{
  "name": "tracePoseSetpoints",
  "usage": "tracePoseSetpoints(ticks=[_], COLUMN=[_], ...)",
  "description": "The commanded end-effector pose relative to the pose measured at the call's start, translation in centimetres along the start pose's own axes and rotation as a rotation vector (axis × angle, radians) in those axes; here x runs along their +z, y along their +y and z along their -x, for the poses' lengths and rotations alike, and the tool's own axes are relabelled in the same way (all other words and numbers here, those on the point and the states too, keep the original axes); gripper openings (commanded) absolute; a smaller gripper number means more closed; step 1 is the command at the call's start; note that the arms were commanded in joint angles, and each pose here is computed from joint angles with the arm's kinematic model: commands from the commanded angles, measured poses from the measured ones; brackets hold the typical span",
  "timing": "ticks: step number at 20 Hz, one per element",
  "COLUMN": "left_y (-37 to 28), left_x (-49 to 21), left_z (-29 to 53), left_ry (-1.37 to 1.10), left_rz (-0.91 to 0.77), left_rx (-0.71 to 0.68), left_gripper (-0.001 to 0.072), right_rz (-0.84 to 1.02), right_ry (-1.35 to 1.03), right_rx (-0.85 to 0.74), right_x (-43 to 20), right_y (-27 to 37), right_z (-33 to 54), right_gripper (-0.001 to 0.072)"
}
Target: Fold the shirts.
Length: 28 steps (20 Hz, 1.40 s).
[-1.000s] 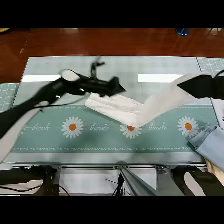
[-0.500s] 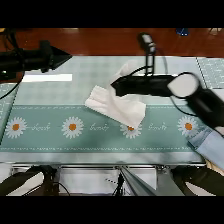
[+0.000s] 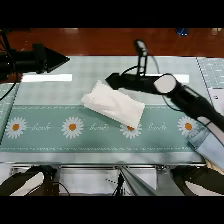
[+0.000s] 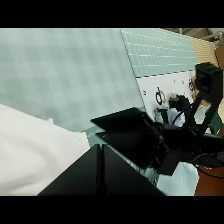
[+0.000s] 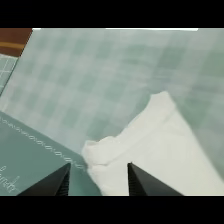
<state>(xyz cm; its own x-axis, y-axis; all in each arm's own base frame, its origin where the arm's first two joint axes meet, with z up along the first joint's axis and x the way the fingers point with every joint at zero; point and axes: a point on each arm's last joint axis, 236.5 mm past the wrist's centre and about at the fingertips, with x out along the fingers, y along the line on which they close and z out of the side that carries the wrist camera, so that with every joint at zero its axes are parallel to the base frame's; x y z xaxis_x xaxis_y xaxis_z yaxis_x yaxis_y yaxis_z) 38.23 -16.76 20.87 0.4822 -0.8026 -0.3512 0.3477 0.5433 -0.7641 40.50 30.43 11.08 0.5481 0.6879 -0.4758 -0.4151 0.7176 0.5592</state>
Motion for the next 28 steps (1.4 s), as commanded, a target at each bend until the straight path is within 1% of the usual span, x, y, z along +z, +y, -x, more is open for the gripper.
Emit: tracePoseSetpoints(ticks=[1, 3, 5, 6, 7, 8, 9, 10, 12, 14, 16, 19, 21, 24, 25, 26, 27, 28], left_y=[0.0, 0.6, 1.6, 2.1, 2.6, 2.9, 3.1, 3.1, 3.0, 3.2, 3.3, 3.3, 3.3, 3.3, 3.3, 3.3, 3.3, 3.3], left_x=[-0.2, -0.4, -0.8, -1.0, -1.2, -1.3, -1.4, -1.5, -1.9, -2.2, -2.2, -2.2, -2.2, -2.2, -2.2, -2.2, -2.2, -2.2], left_z=[0.0, 0.0, 0.1, 0.2, 0.2, 0.3, 0.3, 0.3, 0.3, 0.4, 0.4, 0.4, 0.4, 0.4, 0.4, 0.4, 0.4, 0.4], left_ry=[0.007, 0.017, 0.037, 0.045, 0.053, 0.059, 0.064, 0.070, 0.087, 0.098, 0.099, 0.099, 0.099, 0.099, 0.098, 0.098, 0.098, 0.099], left_rz=[-0.010, -0.030, -0.050, -0.058, -0.066, -0.072, -0.075, -0.076, -0.076, -0.078, -0.080, -0.080, -0.080, -0.080, -0.080, -0.080, -0.080, -0.080], left_rx=[0.001, 0.027, 0.071, 0.091, 0.111, 0.123, 0.131, 0.132, 0.129, 0.134, 0.137, 0.137, 0.137, 0.137, 0.137, 0.137, 0.137, 0.138], left_gripper=[0.0022, 0.0022, 0.0026, 0.0067, 0.0193, 0.0342, 0.0444, 0.0467, 0.0467, 0.0467, 0.0467, 0.0466, 0.0467, 0.0466, 0.0466, 0.0466, 0.0466, 0.0466], right_rz=[0.069, 0.068, 0.021, -0.018, -0.086, -0.185, -0.278, -0.376, -0.535, -0.637, -0.650, -0.653, -0.694, -0.743, -0.762, -0.763, -0.734, -0.696], right_ry=[0.065, 0.248, 0.515, 0.609, 0.646, 0.654, 0.631, 0.580, 0.445, 0.326, 0.292, 0.312, 0.305, 0.264, 0.248, 0.242, 0.237, 0.230], right_rx=[-0.167, -0.428, -0.695, -0.747, -0.736, -0.675, -0.586, -0.491, -0.358, -0.293, -0.265, -0.264, -0.252, -0.190, -0.173, -0.157, -0.136, -0.109], right_x=[1.4, -1.6, -6.7, -9.0, -10.9, -13.0, -14.6, -15.8, -16.9, -17.3, -17.9, -19.2, -19.8, -19.8, -19.6, -19.5, -18.9, -17.9], right_y=[-6.3, -13.5, -20.0, -21.7, -22.3, -22.1, -21.3, -20.3, -18.8, -18.1, -17.4, -16.9, -16.5, -15.1, -14.6, -14.2, -13.8, -13.2], right_z=[7.1, 13.7, 21.0, 23.2, 23.7, 22.8, 21.1, 18.8, 14.5, 11.5, 9.7, 7.1, 5.2, 2.3, 1.6, 1.2, 1.1, 1.1], right_gripper=[0.0435, 0.0435, 0.0440, 0.0479, 0.0577, 0.0611, 0.0611, 0.0611, 0.0611, 0.0611, 0.0611, 0.0611, 0.0610, 0.0590, 0.0521, 0.0288, 0.0015, 0.0023])
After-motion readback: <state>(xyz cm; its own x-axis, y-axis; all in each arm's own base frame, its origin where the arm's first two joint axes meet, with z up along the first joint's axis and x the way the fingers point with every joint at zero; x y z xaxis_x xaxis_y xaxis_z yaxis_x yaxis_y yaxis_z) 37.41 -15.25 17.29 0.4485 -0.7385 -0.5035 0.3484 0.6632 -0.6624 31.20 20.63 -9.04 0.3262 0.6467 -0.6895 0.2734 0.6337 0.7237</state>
